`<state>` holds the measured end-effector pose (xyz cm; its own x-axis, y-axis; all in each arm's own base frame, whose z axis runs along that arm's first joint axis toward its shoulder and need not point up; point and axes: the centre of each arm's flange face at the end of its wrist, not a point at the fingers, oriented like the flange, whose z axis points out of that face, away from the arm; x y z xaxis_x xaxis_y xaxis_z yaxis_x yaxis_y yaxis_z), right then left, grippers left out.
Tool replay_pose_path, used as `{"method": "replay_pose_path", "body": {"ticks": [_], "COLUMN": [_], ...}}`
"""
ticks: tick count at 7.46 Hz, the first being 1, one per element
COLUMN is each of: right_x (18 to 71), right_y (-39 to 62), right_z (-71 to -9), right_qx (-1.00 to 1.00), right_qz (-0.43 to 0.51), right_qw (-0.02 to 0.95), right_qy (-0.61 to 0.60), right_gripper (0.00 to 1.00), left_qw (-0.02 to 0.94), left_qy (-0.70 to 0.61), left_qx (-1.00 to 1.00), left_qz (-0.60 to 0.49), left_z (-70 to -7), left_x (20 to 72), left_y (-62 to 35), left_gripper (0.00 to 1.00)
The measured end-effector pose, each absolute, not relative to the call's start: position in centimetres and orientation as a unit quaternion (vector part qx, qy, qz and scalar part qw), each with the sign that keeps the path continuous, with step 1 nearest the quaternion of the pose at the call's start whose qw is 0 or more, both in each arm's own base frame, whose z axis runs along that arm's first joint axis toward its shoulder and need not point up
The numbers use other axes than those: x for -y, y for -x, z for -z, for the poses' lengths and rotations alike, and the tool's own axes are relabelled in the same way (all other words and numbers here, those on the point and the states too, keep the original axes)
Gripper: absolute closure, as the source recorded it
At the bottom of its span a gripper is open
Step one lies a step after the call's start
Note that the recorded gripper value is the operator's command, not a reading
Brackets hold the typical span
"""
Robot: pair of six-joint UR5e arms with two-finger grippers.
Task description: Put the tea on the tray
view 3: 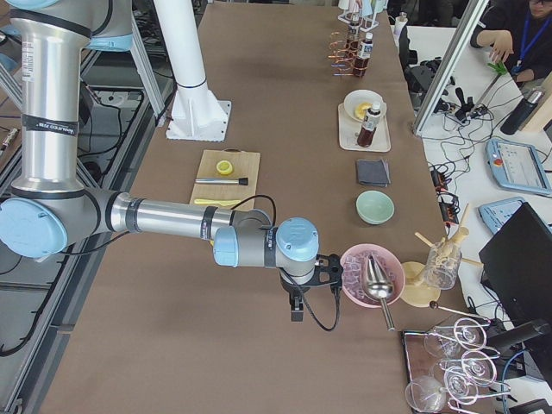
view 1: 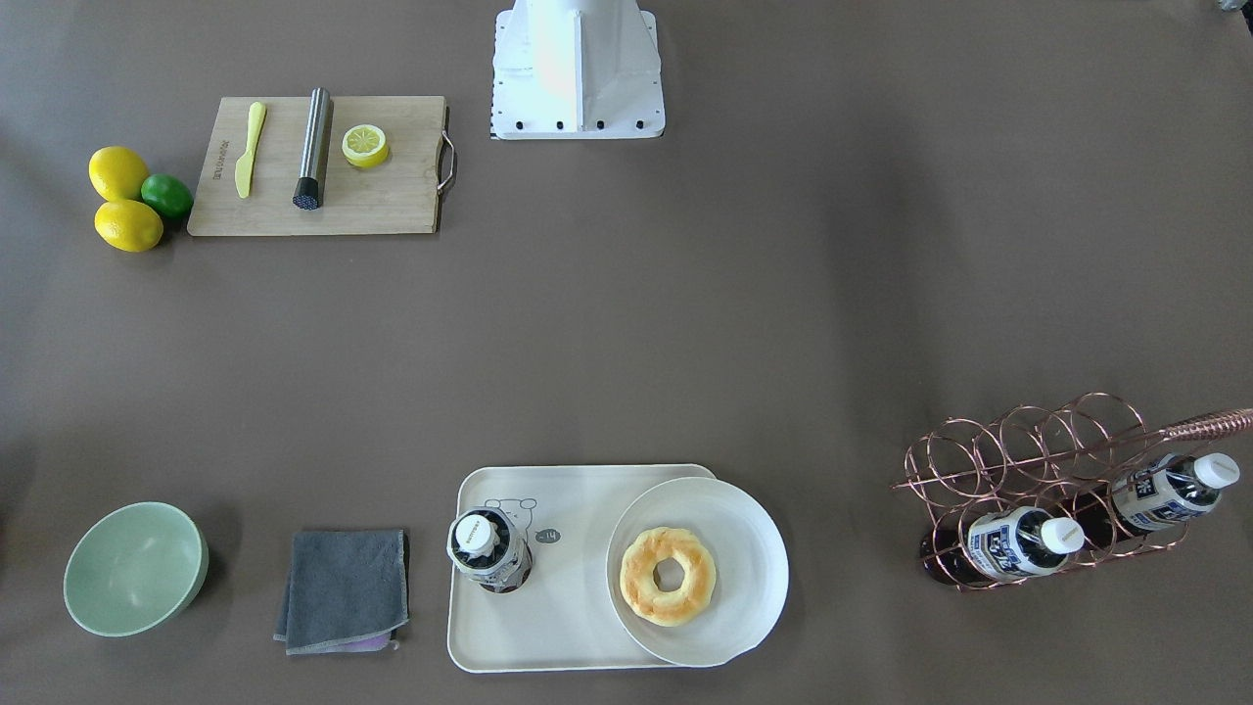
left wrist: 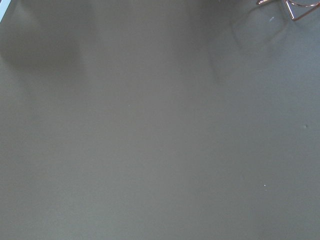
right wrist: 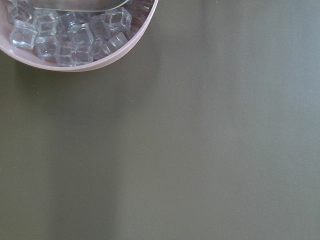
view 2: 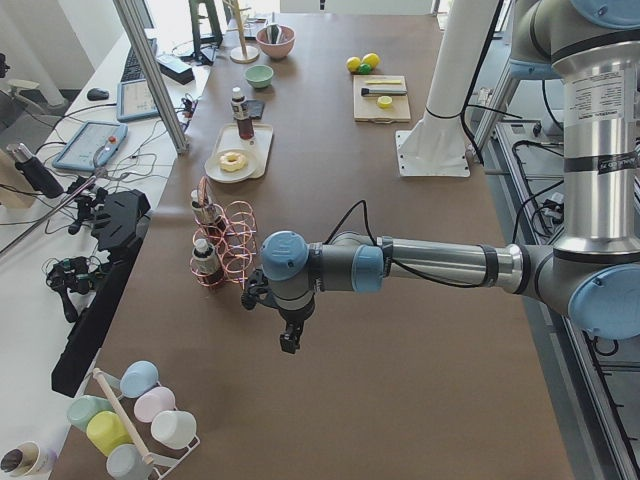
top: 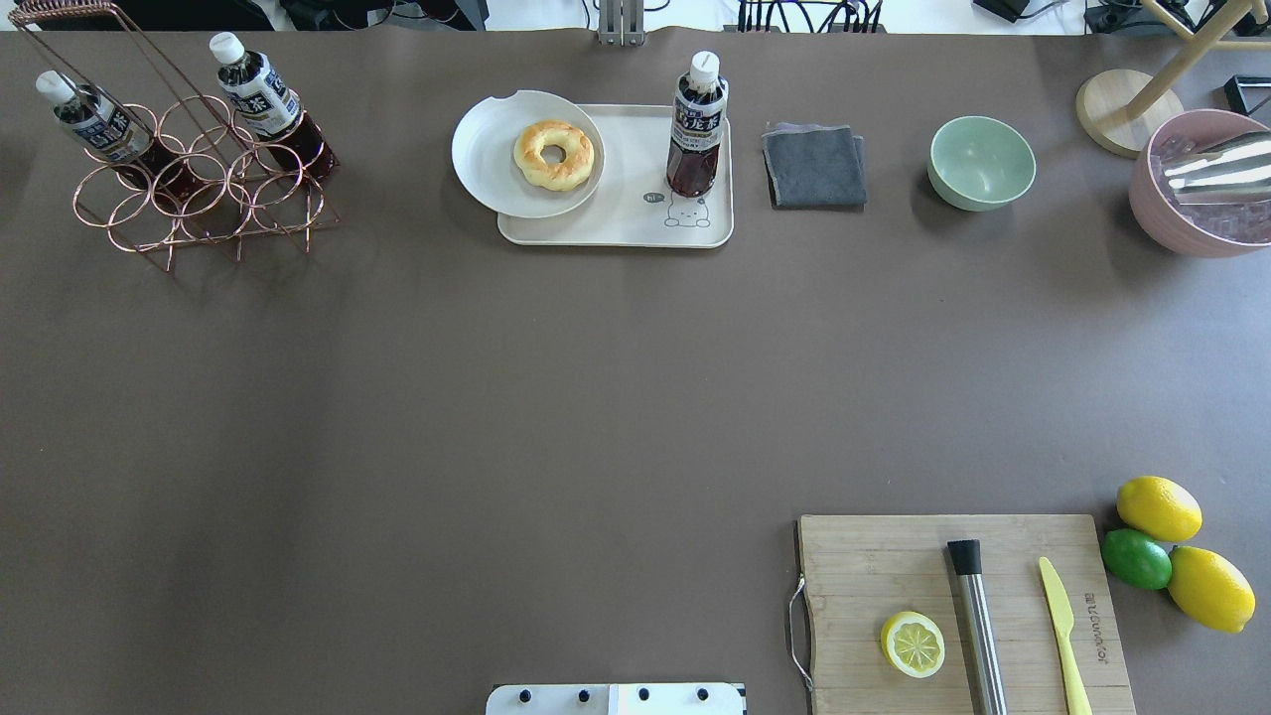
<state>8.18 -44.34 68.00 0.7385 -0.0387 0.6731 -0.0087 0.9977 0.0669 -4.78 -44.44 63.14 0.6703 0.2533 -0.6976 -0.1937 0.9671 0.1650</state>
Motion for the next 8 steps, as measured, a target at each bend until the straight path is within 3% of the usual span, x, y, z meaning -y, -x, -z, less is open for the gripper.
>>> {"method": "replay_pose_path", "body": {"ticks": [8], "right_x": [43.1], "right_y": [-8.9], "right_z": [-71.7], "right_qx": [0.301], "right_qz": [-0.013], "right_qw": [0.953], "right_qy": [0.022], "right_gripper": [0.0], "left_qw": [0.917], "left_qy": [0.013], "left_qx": [-0.387], "left_qz": [-0.097], "left_z": [-67.0], "left_x": [42.0], "left_y": [5.0], "left_gripper": [0.02]}}
